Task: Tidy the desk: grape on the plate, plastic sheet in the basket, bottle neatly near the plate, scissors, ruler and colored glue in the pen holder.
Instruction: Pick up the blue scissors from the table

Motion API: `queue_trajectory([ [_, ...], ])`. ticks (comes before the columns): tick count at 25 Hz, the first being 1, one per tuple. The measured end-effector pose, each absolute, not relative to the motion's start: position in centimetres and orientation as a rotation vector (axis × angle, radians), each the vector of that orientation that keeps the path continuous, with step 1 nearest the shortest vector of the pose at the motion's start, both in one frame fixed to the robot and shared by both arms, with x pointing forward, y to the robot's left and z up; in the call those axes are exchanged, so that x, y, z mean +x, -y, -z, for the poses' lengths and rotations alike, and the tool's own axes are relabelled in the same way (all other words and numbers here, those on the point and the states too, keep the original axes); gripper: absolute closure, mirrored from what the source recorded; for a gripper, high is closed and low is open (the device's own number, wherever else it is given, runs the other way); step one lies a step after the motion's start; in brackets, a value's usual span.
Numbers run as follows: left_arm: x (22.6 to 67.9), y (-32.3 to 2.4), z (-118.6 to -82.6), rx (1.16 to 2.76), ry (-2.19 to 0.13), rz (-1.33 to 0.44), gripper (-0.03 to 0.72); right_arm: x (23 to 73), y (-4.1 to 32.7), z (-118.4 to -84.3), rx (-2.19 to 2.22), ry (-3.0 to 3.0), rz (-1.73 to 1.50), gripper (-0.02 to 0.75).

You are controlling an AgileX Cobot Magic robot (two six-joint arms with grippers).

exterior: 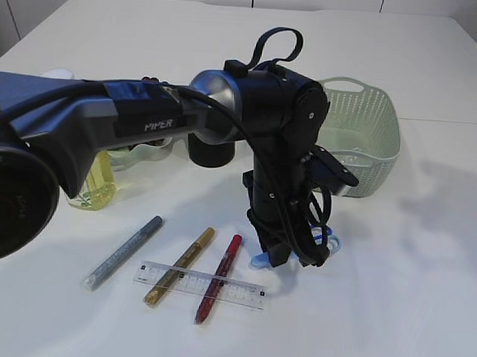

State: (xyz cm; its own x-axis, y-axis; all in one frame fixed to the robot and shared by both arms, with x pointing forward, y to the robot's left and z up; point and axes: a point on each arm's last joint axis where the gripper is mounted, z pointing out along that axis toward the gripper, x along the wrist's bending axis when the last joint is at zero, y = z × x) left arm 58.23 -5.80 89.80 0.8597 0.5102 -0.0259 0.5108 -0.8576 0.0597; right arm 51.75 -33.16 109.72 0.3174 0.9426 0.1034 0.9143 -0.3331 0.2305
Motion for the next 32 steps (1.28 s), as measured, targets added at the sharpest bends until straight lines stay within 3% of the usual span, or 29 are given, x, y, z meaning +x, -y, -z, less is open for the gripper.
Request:
queue_trajectory([
  [11,58.2,5.8,-89.8,2.958,-0.847,0.015,0.565,51.7,33.2,-109.7,2.442,-1.732,-0.331,0.263],
  [32,58.4,5.3,-94.1,2.878,-0.856,-0.047,0.564,52.1,32.1,-109.9,2.474,-1.782,-0.495,0.263],
])
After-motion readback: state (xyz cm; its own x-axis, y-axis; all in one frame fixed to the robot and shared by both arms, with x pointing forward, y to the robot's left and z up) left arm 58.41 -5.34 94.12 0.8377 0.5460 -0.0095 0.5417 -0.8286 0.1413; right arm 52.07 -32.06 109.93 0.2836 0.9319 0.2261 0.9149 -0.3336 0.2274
